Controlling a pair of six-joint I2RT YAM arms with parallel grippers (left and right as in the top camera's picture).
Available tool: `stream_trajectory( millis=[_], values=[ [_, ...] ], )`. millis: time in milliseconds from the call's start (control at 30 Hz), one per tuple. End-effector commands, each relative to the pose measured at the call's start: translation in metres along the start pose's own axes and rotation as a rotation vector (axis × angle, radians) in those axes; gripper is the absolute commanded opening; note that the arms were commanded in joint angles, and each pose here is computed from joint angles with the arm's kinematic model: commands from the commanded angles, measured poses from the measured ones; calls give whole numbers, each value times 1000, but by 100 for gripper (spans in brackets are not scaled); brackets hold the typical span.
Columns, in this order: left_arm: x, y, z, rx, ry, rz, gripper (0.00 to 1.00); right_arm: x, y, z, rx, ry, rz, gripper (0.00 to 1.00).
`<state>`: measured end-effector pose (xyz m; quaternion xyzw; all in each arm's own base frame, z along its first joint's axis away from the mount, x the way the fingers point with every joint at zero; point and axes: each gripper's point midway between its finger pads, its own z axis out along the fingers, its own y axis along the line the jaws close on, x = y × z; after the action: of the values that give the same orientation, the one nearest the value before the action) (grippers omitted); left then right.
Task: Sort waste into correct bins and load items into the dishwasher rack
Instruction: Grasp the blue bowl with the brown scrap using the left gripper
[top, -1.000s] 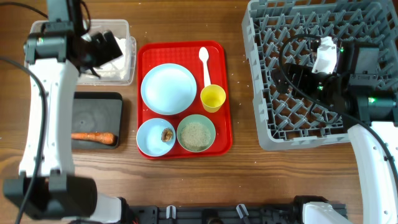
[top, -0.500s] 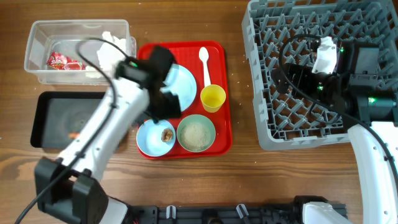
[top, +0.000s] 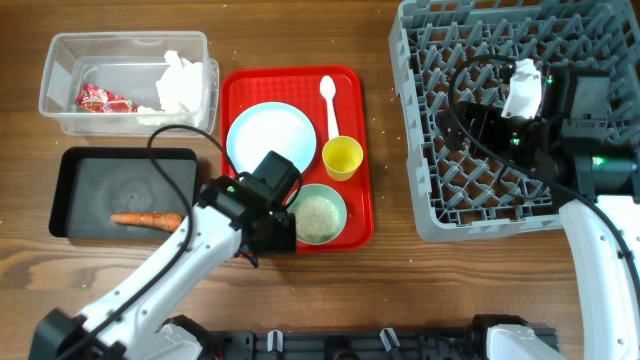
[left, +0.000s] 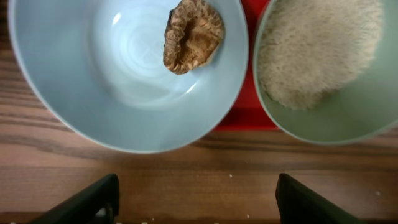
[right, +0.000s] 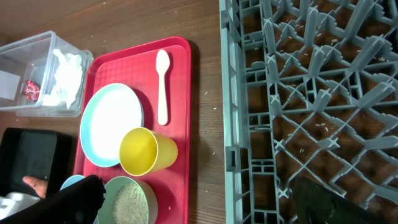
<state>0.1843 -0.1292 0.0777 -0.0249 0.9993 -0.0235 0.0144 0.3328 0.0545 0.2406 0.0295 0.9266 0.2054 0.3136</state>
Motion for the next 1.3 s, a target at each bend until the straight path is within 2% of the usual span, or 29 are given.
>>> stream_trajectory(
  millis=[0, 167, 333, 400, 533, 667, 767, 1033, 1267],
  values=[
    [5, 2, 17, -28, 45, 51, 70, 0, -1, 0, 10, 7, -8, 100],
    [-5, 0, 26, -43, 29, 85, 63, 2, -1, 0, 11, 14, -6, 100],
    [-7, -1, 42, -66, 64, 106, 60, 2, -1, 0, 11, 14, -6, 100],
    [-6, 2, 52, -96, 91, 105, 49, 2, -1, 0, 11, 14, -5, 100],
    [-8, 6, 59, -129, 96, 102, 41, 3, -2, 0, 12, 18, -6, 100],
    [-10, 7, 60, -134, 89, 103, 15, 3, -2, 0, 13, 19, -5, 100],
    [-10, 8, 60, -140, 84, 104, 5, 3, -2, 0, 13, 19, -6, 100],
    [-17, 3, 58, -125, 63, 101, 4, 3, -2, 0, 12, 20, -5, 100],
    [-66, -7, 20, -42, -25, 9, 4, 3, -2, 0, 13, 19, -5, 100]
  ],
)
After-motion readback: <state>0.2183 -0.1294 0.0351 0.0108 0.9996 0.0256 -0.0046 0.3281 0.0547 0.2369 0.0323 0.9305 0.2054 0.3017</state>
